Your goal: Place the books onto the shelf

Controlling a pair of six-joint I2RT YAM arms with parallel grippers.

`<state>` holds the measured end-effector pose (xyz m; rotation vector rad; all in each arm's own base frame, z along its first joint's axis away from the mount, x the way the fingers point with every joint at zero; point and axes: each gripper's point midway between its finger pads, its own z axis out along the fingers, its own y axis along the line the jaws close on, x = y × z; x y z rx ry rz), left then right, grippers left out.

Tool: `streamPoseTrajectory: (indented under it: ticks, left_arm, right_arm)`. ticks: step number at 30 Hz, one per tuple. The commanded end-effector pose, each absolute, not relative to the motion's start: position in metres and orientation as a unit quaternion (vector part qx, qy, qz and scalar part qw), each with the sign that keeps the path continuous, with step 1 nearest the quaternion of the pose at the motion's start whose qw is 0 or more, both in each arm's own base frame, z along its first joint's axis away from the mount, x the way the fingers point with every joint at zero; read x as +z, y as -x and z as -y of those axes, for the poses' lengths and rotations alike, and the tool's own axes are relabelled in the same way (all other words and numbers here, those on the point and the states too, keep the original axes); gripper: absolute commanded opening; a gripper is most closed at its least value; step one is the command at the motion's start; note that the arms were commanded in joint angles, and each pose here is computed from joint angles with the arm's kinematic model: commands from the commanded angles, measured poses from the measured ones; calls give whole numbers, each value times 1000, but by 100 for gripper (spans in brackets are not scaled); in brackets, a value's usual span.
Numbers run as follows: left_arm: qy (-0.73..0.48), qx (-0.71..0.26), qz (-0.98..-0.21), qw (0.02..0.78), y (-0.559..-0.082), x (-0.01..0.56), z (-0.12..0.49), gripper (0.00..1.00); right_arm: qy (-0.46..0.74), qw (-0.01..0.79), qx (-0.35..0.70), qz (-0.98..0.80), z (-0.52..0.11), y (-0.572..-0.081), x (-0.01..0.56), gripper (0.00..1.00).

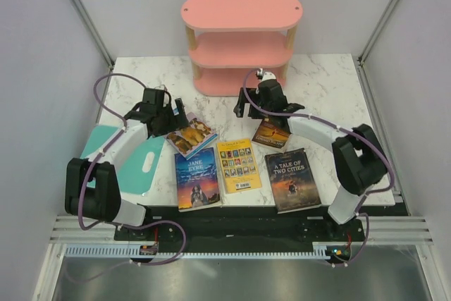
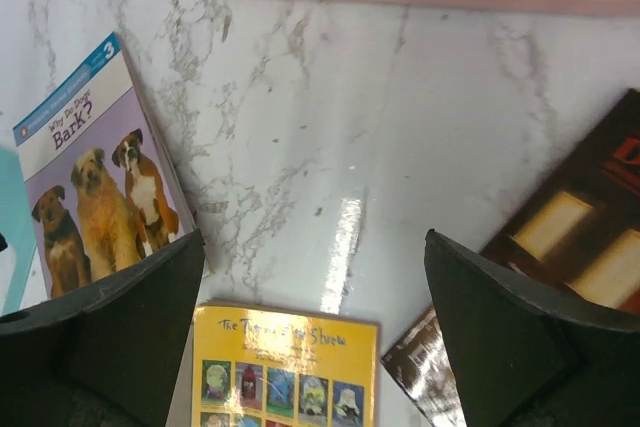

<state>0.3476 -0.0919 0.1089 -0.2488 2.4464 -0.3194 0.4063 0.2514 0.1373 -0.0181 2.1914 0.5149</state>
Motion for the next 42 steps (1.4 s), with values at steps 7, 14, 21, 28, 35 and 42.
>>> streamPoseTrajectory:
  ticks: [7,14,21,28,35,42]
  left_arm:
    - [245,-157,-900,324,-330,116,82,99]
    - [320,-169,-887,288,-297,87,81,95]
    - [326,-152,-895,263,-293,55,80,95]
    - [333,-170,-881,288,-309,38,83,92]
    - [312,-208,-863,339,-335,48,91,74]
    - [268,-256,-839,398,-352,84,101,34]
  right_arm:
    - [73,352,426,-830,-354,-418,121,98]
    - [77,296,490,-816,-388,-412,104,87]
    - [90,227,502,-830,-413,-390,69,86]
    - [99,173,532,-823,-437,-368,55,76]
    - [101,138,580,-796,-448,-357,58,18]
    - [90,122,612,-776,-449,-347,68,0]
